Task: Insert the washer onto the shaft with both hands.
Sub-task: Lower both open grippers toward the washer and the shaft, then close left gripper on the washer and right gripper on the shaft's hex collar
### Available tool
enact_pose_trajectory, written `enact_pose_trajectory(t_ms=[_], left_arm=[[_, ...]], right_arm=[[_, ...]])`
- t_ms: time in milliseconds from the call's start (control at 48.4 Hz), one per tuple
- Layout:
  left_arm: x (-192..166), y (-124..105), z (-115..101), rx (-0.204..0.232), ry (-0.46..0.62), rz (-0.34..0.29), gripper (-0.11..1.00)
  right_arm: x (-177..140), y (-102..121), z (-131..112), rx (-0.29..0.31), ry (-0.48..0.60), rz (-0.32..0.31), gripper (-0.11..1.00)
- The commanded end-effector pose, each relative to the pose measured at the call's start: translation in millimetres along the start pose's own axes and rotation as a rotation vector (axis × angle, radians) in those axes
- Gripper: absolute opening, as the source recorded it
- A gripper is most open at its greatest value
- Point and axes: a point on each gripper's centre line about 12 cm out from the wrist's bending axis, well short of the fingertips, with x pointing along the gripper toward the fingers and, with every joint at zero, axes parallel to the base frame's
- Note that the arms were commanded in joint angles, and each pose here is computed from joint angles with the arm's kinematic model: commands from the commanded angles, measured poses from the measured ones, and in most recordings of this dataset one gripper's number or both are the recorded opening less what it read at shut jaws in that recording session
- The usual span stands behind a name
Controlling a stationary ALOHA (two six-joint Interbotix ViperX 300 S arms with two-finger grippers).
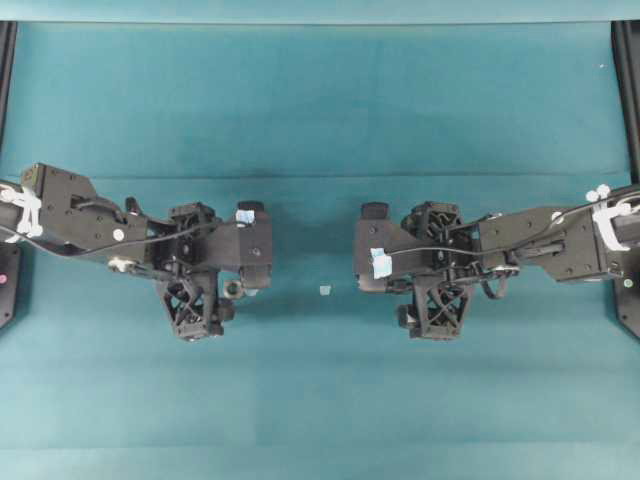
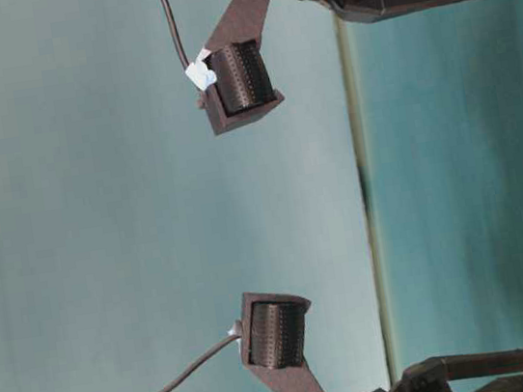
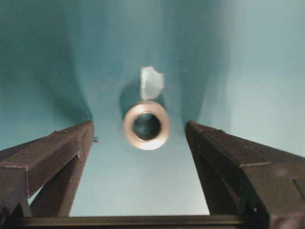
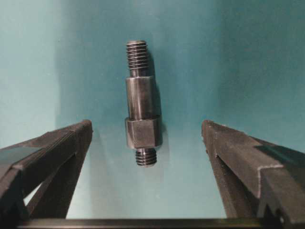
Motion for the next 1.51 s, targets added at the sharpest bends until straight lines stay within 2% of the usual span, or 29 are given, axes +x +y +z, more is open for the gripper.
enact_pose_trajectory(t_ms=[0,1489], left_arm=[[-3.4,-0.4,6.0,0.004,-0.032,-0.002,0.91],[0.6,-2.8,2.1,0.007,-0.038,-0.007,0.90]], right_arm=[[-3.1,0.8,5.6,-0.007,-0.025,0.002,0.86],[5.0,0.2,1.7,-0.005,0.001,0.000,0.86]])
